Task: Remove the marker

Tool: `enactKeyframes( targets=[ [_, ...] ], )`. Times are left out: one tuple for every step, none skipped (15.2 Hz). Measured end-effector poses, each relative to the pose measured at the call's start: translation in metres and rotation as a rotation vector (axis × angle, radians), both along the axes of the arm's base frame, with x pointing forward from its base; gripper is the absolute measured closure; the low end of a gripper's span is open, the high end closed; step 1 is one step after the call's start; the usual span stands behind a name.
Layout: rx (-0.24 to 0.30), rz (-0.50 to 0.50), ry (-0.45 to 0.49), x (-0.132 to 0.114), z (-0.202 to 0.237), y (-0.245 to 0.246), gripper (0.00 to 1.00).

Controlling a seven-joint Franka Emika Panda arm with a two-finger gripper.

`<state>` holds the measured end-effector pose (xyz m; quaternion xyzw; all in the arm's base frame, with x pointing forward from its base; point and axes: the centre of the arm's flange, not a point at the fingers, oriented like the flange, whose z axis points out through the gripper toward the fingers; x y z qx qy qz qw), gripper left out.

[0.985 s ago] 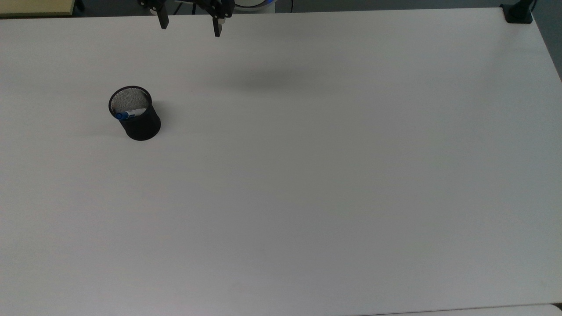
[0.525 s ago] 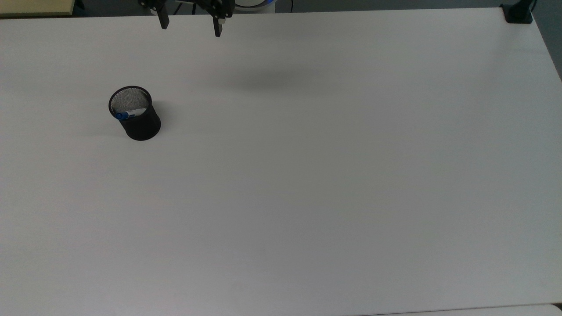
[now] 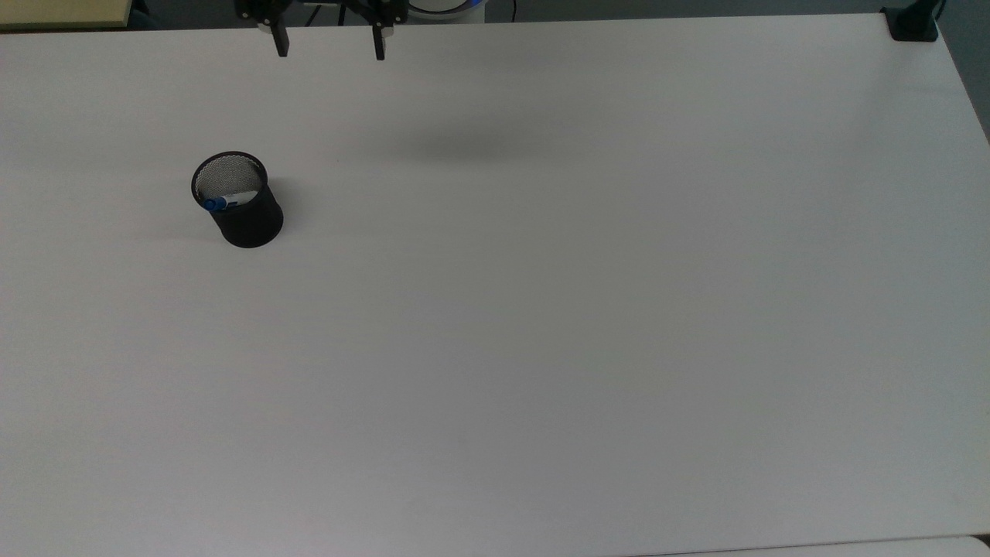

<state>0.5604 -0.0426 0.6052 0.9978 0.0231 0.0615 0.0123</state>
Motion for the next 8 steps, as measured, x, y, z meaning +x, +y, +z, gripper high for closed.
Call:
enactKeyframes(
  targets=[
    [-0.007,0.044,0.003,0.000,-0.001,-0.007,0.00],
    [-0.013,0.074,0.006,0.000,-0.002,-0.016,0.00],
    [-0.023,0.093,0.010,-0.001,-0.003,-0.024,0.00],
    [-0.047,0.102,0.018,-0.002,-0.005,-0.033,0.00],
    [-0.072,0.101,0.029,-0.002,-0.008,-0.042,0.00],
    [-0.088,0.098,0.034,-0.002,-0.012,-0.049,0.00],
    [-0.099,0.091,0.026,-0.001,-0.019,-0.056,0.00],
    [-0.104,0.082,0.012,0.001,-0.030,-0.064,0.00]
  ],
)
